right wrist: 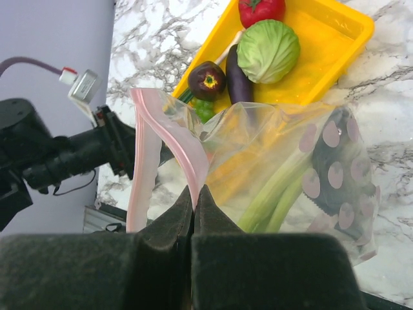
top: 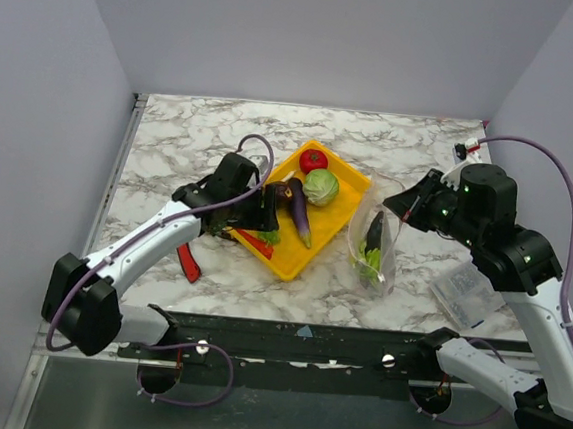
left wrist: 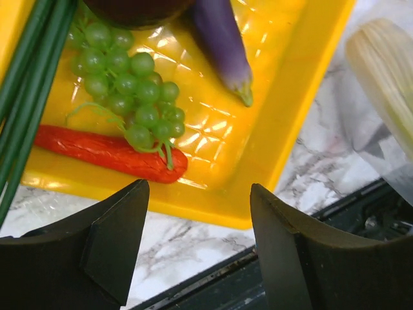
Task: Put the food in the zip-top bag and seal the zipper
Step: Pick up the fake fruit from the bin.
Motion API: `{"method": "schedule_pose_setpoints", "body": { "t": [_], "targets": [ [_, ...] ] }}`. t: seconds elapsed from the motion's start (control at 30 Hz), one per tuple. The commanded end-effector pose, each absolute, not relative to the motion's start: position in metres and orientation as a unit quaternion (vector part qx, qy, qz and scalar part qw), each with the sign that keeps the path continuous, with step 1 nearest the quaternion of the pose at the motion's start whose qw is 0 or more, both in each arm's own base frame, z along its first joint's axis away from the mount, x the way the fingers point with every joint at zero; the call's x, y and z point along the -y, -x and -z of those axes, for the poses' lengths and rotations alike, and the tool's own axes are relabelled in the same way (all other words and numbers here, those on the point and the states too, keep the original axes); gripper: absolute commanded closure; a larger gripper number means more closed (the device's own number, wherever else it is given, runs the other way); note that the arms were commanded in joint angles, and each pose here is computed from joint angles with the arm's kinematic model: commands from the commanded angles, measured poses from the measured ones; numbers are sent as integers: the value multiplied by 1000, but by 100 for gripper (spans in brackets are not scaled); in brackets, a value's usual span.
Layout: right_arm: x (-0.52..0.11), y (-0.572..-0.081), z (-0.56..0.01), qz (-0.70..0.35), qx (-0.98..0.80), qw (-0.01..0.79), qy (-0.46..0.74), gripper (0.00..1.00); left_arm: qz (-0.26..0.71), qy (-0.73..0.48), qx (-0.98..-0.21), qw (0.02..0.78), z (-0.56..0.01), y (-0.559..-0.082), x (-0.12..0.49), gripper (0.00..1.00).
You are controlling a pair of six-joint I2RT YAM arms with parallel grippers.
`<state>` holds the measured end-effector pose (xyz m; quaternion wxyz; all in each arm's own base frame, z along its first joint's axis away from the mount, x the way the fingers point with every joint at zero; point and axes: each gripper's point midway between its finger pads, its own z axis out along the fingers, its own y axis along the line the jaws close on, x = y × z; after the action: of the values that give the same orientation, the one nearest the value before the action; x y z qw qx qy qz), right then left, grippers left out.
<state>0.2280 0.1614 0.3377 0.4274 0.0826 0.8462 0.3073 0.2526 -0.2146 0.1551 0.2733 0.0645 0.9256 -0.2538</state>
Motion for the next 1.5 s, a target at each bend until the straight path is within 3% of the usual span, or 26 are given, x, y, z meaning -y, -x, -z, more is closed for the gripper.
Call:
{"method": "schedule_pose_setpoints", "body": {
  "t": [0.0, 0.2, 0.53, 0.63, 0.73, 0.8, 0.9, 1.07, 1.47],
  "targets": [
    [-156, -231, -345, -303, -837, 447, -85, 99, 208, -61, -933, 286, -145, -290, 216, 34],
    [-155, -229, -347, -305, -835, 449, -85, 99, 152, -39, -955, 252, -110, -311, 217, 35],
    [-164, -228, -341, -322, -837, 435, -81, 99, 76, -62, -978, 184, -49, -298, 224, 32],
    [-166, -230, -338, -322, -840, 429, -81, 99, 75, -70, -980, 169, -37, -293, 227, 36],
    [-166, -234, -333, -312, -845, 427, -82, 100, 93, -80, -978, 167, -36, -291, 233, 57],
    [-165, -235, -332, -309, -846, 427, -85, 99, 115, -89, -976, 162, -42, -287, 241, 72],
    [-164, -236, -328, -307, -847, 425, -89, 100, 154, -102, -970, 159, -58, -277, 252, 81],
    [-165, -241, -324, -302, -848, 425, -94, 99, 239, -118, -950, 161, -101, -258, 270, 88],
    [-165, -251, -324, -289, -852, 425, -105, 99, 430, -185, -866, 175, -229, -182, 281, 95]
  ]
}}
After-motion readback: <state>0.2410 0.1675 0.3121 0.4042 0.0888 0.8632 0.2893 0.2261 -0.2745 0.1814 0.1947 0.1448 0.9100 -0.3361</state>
